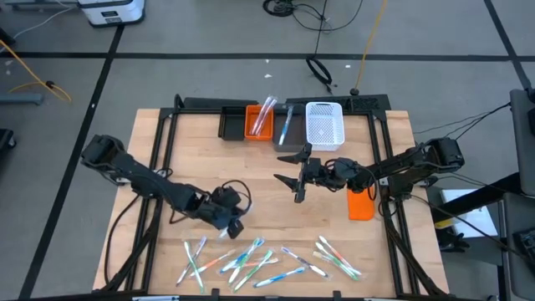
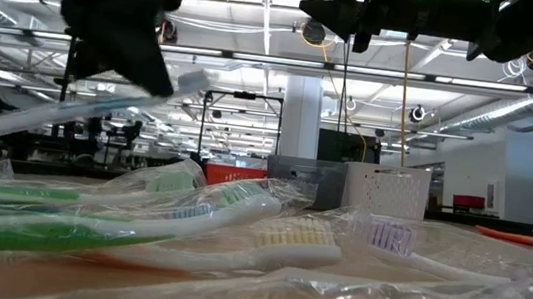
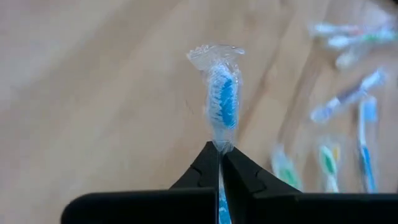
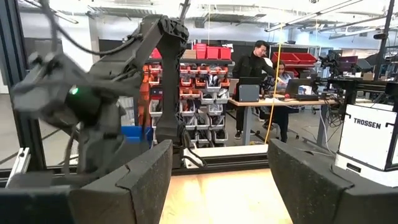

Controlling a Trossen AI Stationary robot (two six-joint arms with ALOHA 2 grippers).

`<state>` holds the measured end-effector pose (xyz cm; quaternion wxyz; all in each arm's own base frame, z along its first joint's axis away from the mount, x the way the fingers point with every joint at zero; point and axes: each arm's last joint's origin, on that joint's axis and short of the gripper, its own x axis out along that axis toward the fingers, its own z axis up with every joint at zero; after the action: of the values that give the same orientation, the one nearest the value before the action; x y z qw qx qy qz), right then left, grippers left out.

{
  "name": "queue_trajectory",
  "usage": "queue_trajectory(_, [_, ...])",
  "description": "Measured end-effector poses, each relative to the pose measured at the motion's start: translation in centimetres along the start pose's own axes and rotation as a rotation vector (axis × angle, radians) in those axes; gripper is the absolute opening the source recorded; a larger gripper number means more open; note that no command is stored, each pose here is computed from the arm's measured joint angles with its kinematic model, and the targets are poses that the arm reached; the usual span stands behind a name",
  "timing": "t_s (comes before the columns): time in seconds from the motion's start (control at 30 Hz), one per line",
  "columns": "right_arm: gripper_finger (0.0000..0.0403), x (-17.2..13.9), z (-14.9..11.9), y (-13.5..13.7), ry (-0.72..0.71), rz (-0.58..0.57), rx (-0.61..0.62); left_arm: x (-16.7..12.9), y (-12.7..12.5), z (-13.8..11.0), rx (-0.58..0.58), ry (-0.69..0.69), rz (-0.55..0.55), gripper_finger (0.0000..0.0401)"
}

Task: Pick & Place Toothbrushes
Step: Put the blue toothbrush into the gray bin

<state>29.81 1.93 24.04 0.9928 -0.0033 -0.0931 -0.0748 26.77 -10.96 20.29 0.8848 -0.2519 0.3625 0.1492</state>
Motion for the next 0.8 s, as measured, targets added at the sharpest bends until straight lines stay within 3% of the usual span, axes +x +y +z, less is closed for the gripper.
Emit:
queue_trajectory(0.33, [0.0254,0.0,0.0,0.0,0.000,0.000,0.029,-2.1,0.6,5.0,0.143,-0.343,-0.012,0.0001])
queue_trajectory(0.8, [0.0254,0.0,0.0,0.0,-0.003,0.001,0.031,-2.8,1.2,9.2,0.266,-0.604,-0.044,0.0002])
